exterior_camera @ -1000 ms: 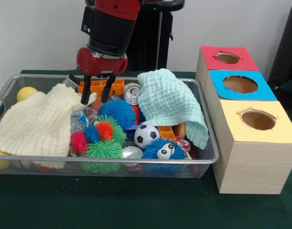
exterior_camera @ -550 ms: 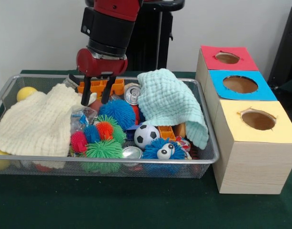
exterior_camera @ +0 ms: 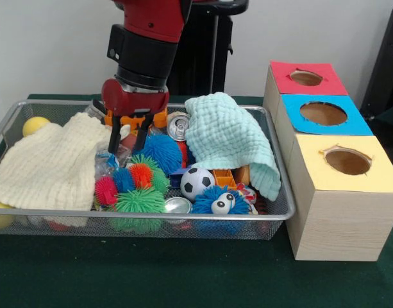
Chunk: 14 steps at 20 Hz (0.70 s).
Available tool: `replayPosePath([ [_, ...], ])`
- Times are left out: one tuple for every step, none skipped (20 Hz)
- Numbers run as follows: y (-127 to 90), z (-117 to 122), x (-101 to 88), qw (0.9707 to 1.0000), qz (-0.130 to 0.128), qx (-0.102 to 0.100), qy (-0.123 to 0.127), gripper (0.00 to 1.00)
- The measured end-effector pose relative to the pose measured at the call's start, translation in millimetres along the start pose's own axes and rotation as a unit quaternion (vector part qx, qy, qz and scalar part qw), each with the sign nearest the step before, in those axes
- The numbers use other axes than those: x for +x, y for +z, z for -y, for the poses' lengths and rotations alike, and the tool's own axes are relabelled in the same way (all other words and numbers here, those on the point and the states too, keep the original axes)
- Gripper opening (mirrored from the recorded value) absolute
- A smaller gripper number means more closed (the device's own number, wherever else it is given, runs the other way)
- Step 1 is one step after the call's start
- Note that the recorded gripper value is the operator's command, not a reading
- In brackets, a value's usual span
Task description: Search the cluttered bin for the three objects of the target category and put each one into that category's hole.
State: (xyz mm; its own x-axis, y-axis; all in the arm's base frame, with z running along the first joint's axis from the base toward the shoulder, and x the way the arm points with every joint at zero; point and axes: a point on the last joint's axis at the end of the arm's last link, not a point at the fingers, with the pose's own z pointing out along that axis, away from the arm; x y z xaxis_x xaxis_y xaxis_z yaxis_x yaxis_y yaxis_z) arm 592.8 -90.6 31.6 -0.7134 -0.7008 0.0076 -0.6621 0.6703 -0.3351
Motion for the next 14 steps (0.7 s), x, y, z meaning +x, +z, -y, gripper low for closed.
replayPosePath([
  [1, -1, 0.4, 1.0, -0.001, 0.0, -0.001, 1.0],
  [2, -2, 1.2, 1.0, -0.002, 0.001, -0.004, 1.0],
  [4, -4, 3.0, 0.9999, -0.006, 0.002, -0.009, 1.0],
  [5, -5, 3.7, 0.9999, -0.008, 0.003, -0.011, 1.0],
  [5, -6, 4.4, 0.9999, -0.01, 0.003, -0.012, 1.0],
  [6, -7, 5.5, 0.9998, -0.013, 0.004, -0.016, 1.0],
  [7, -8, 6.1, 0.9997, -0.015, 0.005, -0.018, 1.0],
  [8, -9, 7.1, 0.9996, -0.018, 0.007, -0.02, 1.0],
  [9, -10, 7.7, 0.9995, -0.021, 0.008, -0.022, 1.0],
  [10, -10, 8.1, 0.9995, -0.023, 0.008, -0.022, 1.0],
  [11, -10, 8.8, 0.9994, -0.026, 0.01, -0.023, 1.0],
  [11, -10, 9.2, 0.9993, -0.027, 0.011, -0.024, 1.0],
  [11, -9, 9.6, 0.9992, -0.029, 0.012, -0.024, 1.0],
  [12, -8, 9.9, 0.9991, -0.031, 0.015, -0.025, 1.0],
])
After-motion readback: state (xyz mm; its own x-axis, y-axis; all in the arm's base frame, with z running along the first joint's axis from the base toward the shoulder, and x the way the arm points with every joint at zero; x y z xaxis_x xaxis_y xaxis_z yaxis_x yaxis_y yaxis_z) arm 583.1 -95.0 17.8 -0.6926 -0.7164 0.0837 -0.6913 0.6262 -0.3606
